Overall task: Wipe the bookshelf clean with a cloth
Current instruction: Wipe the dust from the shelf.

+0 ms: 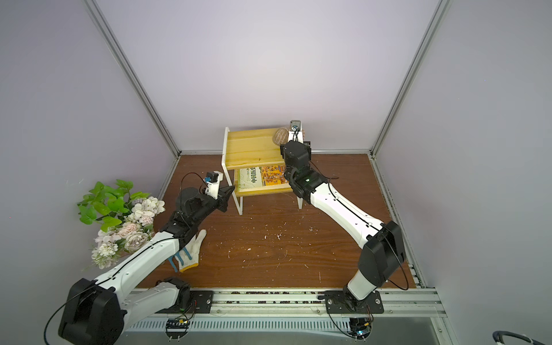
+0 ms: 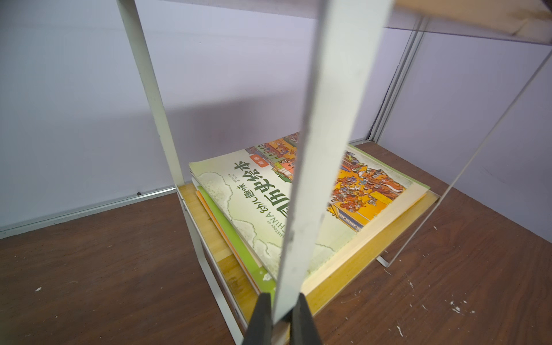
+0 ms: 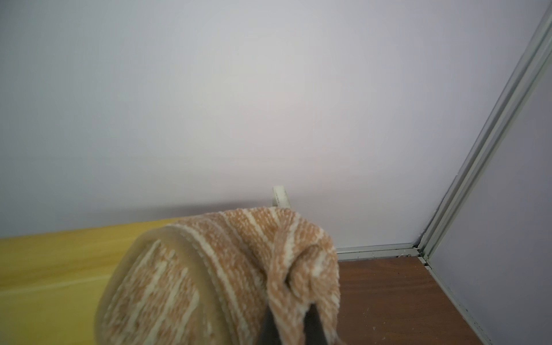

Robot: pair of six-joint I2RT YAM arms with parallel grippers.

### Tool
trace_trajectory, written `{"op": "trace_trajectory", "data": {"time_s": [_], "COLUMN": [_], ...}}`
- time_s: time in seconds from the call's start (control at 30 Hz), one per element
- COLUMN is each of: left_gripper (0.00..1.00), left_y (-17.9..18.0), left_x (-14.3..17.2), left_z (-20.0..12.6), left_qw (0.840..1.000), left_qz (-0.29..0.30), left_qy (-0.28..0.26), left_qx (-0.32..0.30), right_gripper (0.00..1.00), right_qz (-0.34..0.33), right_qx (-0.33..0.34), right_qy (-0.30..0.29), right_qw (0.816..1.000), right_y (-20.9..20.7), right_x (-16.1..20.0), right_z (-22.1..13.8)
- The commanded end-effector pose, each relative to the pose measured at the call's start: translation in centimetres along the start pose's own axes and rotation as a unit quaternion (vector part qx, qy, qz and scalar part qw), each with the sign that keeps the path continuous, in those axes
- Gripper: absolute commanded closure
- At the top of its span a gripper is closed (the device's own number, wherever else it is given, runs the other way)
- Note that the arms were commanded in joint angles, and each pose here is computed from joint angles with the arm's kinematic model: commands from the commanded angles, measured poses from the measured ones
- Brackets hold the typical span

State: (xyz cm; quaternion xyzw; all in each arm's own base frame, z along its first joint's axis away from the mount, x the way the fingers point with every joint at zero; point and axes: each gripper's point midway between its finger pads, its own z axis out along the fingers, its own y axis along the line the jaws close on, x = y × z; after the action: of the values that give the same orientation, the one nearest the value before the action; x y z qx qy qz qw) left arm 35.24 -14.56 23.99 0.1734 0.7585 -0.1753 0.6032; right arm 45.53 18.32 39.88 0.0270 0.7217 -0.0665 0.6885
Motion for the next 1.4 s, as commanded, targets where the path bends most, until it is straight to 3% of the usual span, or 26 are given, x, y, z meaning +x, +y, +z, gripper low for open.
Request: {"op": "trace_trajectory", "data": {"time_s": [0.0, 0.1, 0.17, 0.27, 0.33, 0.4, 0.6, 0.7, 0.77, 0.83, 0.93, 1.07, 1.13, 1.2, 1.27, 1.37], "left_gripper": [1.0, 1.0, 1.0, 1.0, 1.0, 1.0, 1.0, 1.0, 1.0, 1.0, 1.0, 1.0, 1.0, 1.0, 1.0, 1.0], "left_y": [2.7, 2.2, 2.0, 1.9, 1.8, 1.7, 1.7, 1.6, 1.6, 1.4, 1.3, 1.0, 1.0, 1.2, 1.2, 1.3], "left_x": [-3.4, -3.1, -2.7, -2.5, -2.5, -2.5, -2.4, -2.2, -2.1, -2.2, -2.2, -2.3, -2.3, -2.2, -2.0, -1.8], "left_z": [-0.9, -0.1, 0.4, 0.4, 0.4, 0.4, 0.1, -0.1, -0.3, -0.3, -0.2, -0.3, -0.4, -0.5, -0.4, -0.1], "left_qw": [0.997, 0.999, 0.999, 0.999, 0.999, 0.999, 0.999, 0.999, 0.999, 0.999, 0.999, 0.999, 0.999, 0.999, 0.999, 1.0], "left_qz": [-0.011, -0.012, -0.01, -0.01, -0.01, -0.009, -0.001, 0.003, 0.003, 0.002, 0.001, 0.002, 0.006, 0.007, 0.008, 0.009], "left_qy": [-0.057, -0.043, -0.031, -0.031, -0.031, -0.032, -0.034, -0.034, -0.035, -0.037, -0.038, -0.037, -0.037, -0.038, -0.035, -0.029], "left_qx": [-0.048, -0.026, -0.018, -0.014, -0.011, -0.01, -0.01, -0.011, -0.011, -0.006, -0.002, 0.005, 0.005, 0.0, -0.001, -0.001], "right_gripper": [1.0, 1.0, 1.0, 1.0, 1.0, 1.0, 1.0, 1.0, 1.0, 1.0, 1.0, 1.0, 1.0, 1.0, 1.0, 1.0], "right_qz": [-0.025, -0.003, 0.048, 0.082, 0.058, 0.031, -0.082, -0.128, -0.149, -0.154, -0.117, -0.082, -0.082, -0.073, -0.079, -0.078], "right_qx": [-0.007, -0.028, -0.135, -0.285, -0.348, -0.373, -0.311, -0.092, 0.037, 0.06, 0.046, 0.114, 0.083, -0.012, -0.137, -0.269], "right_qy": [0.035, 0.039, 0.014, -0.042, -0.051, -0.048, 0.0, 0.015, 0.016, 0.027, 0.04, 0.021, 0.034, 0.043, 0.045, 0.04], "right_qw": [0.999, 0.999, 0.99, 0.954, 0.934, 0.926, 0.947, 0.987, 0.988, 0.986, 0.991, 0.99, 0.993, 0.996, 0.986, 0.959], "right_y": [-0.5, 1.6, 4.8, 7.9, 9.7, 11.0, 11.1, 4.5, 0.2, -0.1, 2.7, 4.1, 6.8, 11.3, 16.7, 21.2], "right_x": [1.8, 1.6, -1.2, -5.8, -6.6, -5.9, 0.2, 0.6, 0.3, 0.8, 2.1, 1.6, 1.2, 0.3, 0.0, -1.2], "right_z": [0.6, 1.8, 0.7, -3.4, -5.6, -6.5, -3.6, 0.4, 1.7, 2.7, 5.1, 8.9, 10.4, 9.9, 7.8, 4.2]}}
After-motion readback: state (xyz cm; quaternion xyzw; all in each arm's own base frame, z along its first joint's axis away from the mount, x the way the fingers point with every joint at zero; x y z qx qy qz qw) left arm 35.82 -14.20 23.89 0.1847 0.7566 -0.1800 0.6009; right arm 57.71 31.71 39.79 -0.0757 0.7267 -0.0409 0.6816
